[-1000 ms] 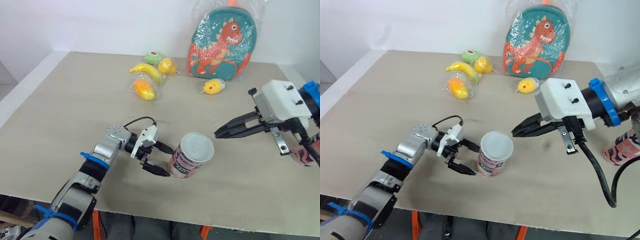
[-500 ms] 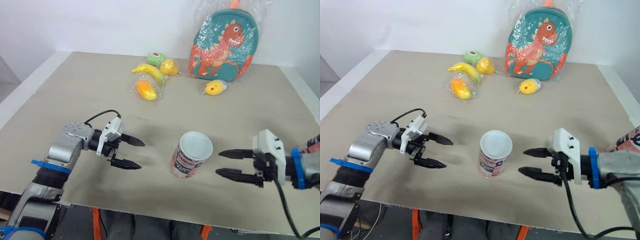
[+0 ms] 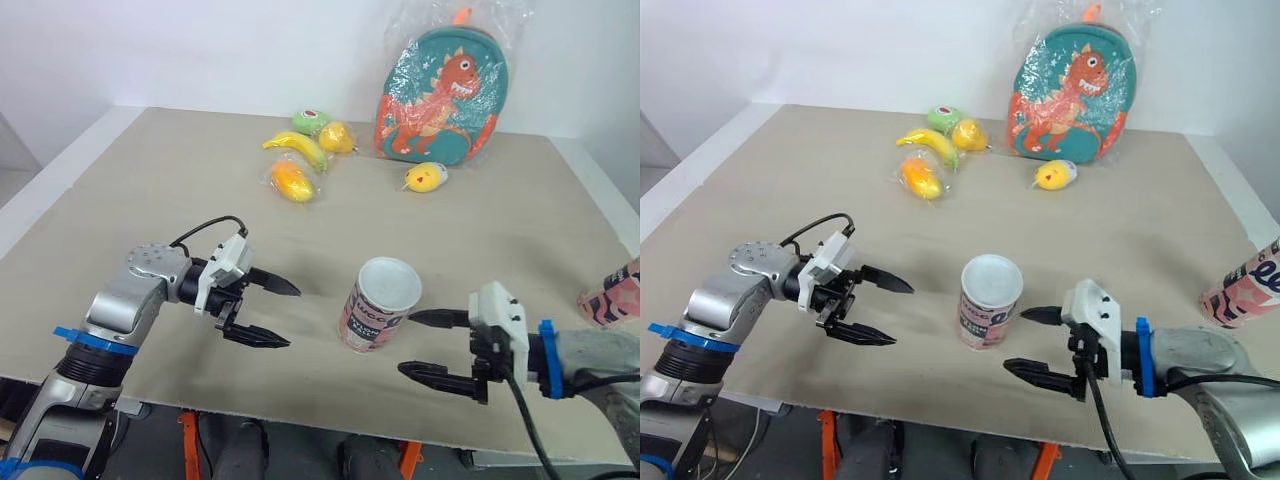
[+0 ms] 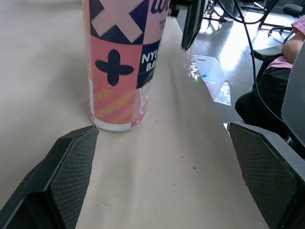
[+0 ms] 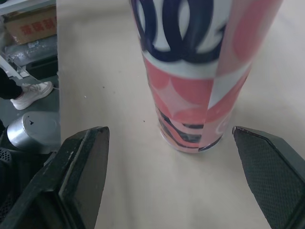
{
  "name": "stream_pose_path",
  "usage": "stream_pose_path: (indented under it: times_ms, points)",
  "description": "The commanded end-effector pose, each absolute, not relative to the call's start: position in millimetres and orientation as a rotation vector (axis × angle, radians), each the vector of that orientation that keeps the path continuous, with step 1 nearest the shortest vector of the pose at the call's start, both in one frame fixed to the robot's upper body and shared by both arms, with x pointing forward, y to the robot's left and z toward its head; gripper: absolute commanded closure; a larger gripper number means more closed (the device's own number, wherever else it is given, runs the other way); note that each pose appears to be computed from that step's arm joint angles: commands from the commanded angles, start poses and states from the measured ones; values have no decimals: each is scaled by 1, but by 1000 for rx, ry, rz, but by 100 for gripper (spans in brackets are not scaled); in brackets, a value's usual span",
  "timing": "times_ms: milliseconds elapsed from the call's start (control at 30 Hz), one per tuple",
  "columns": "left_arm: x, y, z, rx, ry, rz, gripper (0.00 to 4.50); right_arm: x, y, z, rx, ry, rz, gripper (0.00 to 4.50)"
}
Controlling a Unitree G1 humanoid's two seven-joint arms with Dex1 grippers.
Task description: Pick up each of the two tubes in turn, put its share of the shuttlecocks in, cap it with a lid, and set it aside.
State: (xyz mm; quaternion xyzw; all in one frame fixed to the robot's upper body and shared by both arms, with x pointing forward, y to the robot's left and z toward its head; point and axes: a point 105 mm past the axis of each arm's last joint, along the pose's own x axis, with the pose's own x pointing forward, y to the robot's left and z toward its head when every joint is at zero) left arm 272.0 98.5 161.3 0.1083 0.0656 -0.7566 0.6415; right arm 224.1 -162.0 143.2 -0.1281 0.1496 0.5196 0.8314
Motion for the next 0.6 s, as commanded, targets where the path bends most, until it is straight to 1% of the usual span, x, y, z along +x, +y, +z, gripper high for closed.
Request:
stream_pose_path:
  times_ms: [33, 133, 267, 600]
  points:
    - [272, 94, 176, 264, 88, -1734, 0, 234, -158, 148, -292, 255, 1088, 7]
    - [275, 91, 178, 260, 73, -1737, 0, 240, -150, 152, -281, 212, 1099, 7]
    - [279, 88, 180, 258, 58, -1735, 0, 241, -138, 156, -251, 170, 1141, 7]
    - [286, 83, 181, 269, 52, -1738, 0, 240, -117, 147, -242, 157, 1223, 7]
